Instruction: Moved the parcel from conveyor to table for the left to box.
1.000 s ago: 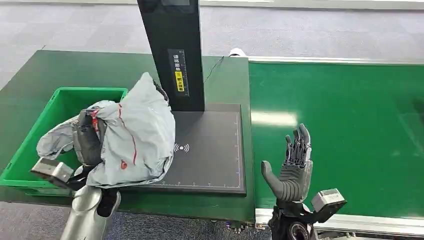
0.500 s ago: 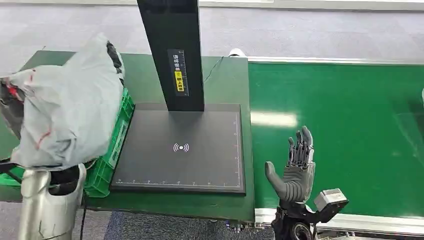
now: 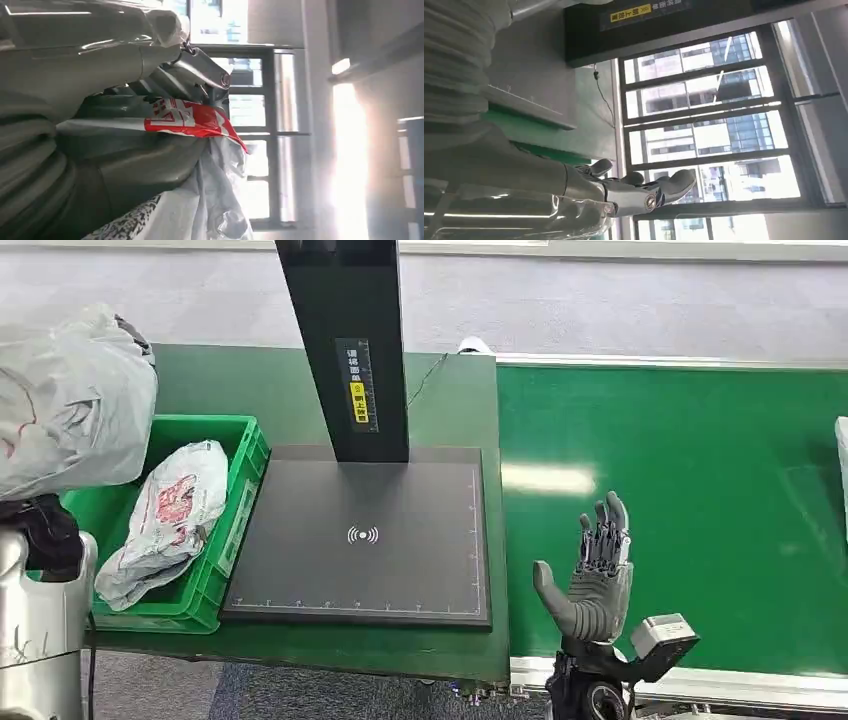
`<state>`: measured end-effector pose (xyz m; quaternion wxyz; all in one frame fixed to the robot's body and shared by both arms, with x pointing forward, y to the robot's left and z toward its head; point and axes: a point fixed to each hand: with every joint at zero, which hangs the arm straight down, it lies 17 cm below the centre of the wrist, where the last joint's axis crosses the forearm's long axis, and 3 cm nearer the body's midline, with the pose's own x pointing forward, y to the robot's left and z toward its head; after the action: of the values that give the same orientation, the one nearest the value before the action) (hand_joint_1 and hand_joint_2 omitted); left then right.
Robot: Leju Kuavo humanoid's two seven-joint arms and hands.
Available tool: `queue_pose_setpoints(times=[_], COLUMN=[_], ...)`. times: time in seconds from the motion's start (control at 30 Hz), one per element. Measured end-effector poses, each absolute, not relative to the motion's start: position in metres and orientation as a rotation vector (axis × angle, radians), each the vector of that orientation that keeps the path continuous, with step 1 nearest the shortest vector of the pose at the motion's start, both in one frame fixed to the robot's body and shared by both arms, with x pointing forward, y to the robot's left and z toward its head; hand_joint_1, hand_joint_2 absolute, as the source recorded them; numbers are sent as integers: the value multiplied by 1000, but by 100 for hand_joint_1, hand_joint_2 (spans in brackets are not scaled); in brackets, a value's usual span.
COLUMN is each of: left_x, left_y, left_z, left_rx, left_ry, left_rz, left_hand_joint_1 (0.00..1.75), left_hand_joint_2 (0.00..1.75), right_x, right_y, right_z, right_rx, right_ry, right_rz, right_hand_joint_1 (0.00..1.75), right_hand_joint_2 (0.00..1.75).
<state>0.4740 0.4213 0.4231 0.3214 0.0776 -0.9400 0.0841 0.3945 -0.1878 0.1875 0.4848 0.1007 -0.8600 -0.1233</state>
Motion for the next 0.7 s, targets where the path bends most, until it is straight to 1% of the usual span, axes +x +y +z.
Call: queue_pose_setpoints(times=[0.03, 0.07, 0.1, 0.13, 0.2, 0.3, 0.37, 0.57, 0.6, 0.67, 0.7], left_x=[478, 481, 482, 483, 486, 495, 500, 493, 492, 497, 503], left_y=[426, 429, 429, 429, 429, 425, 419, 394, 392, 389, 389], left_z=[414, 405, 393, 380, 354, 319, 299, 235, 229, 224, 225], left_rx=[238, 272, 313, 359, 427, 549, 610, 629, 636, 649, 655], left_ry=[-2449, -2427, -2401, -2373, -2305, -2193, -2133, -2014, -2000, -1968, -1959], left_rz=[194, 163, 122, 76, 8, -103, -169, -261, -270, -282, -286], left_hand_joint_1=[173, 175, 171, 175, 171, 175, 173, 168, 171, 171, 166], left_hand_joint_2=[175, 175, 175, 175, 175, 175, 175, 175, 175, 175, 175], right_x=[395, 394, 394, 394, 393, 391, 390, 390, 390, 390, 391], right_y=[-188, -188, -187, -187, -188, -187, -184, -181, -181, -178, -177], right_z=[187, 187, 187, 187, 185, 182, 180, 179, 178, 177, 177], right_rx=[244, 243, 243, 242, 241, 235, 229, 226, 226, 229, 233], right_ry=[-2093, -2093, -2093, -2092, -2089, -2080, -2076, -2071, -2069, -2065, -2064], right_rz=[-300, -298, -298, -297, -297, -297, -289, -284, -284, -281, -279], right_hand_joint_1=[0, 0, 0, 0, 0, 0, 0, 0, 0, 0, 0], right_hand_joint_2=[175, 175, 175, 175, 175, 175, 175, 175, 175, 175, 175])
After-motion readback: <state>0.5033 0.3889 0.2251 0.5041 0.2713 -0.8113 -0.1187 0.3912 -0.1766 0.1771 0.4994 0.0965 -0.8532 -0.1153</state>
